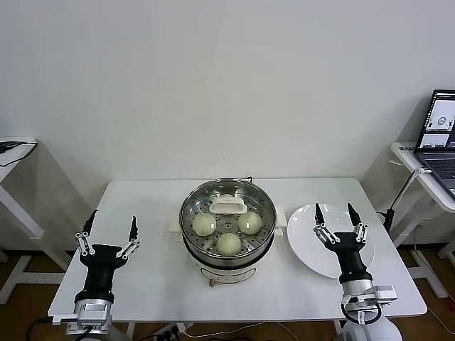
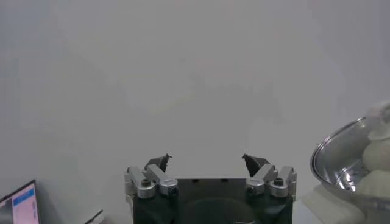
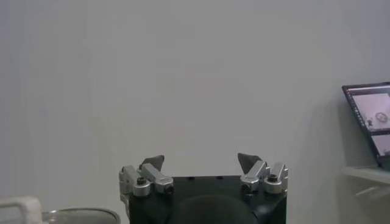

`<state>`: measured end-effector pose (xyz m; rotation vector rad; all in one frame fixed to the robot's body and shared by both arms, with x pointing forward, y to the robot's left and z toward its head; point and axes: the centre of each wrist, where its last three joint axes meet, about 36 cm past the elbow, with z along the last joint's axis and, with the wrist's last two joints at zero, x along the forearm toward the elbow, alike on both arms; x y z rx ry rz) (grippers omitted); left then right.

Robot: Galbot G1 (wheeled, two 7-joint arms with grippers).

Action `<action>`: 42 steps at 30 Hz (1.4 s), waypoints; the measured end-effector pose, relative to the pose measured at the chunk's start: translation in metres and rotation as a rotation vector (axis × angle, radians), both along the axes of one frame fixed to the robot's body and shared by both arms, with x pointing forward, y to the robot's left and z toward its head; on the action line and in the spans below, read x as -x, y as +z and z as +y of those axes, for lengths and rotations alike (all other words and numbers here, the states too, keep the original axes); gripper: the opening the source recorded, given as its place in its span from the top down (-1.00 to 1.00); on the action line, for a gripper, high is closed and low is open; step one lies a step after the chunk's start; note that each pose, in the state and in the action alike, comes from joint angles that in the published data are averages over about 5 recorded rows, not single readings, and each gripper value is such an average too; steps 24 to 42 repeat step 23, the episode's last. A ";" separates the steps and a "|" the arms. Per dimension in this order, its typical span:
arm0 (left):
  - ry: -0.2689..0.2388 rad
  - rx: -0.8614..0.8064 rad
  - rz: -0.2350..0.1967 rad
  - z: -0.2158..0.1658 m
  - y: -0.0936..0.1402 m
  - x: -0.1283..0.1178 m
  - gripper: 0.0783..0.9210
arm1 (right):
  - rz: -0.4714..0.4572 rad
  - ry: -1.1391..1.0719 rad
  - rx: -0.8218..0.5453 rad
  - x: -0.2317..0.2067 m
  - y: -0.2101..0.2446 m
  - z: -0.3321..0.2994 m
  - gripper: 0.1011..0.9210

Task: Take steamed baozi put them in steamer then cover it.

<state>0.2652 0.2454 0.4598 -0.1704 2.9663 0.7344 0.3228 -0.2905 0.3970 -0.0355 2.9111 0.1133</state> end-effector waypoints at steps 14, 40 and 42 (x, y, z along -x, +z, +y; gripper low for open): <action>-0.002 0.020 -0.014 0.004 0.001 0.005 -0.77 | 0.016 -0.008 0.017 0.004 0.005 0.003 -0.76; -0.015 0.026 -0.021 0.004 0.003 0.005 -0.77 | 0.018 -0.022 0.027 0.010 0.008 0.002 -0.76; -0.015 0.026 -0.021 0.004 0.003 0.005 -0.77 | 0.018 -0.022 0.027 0.010 0.008 0.002 -0.76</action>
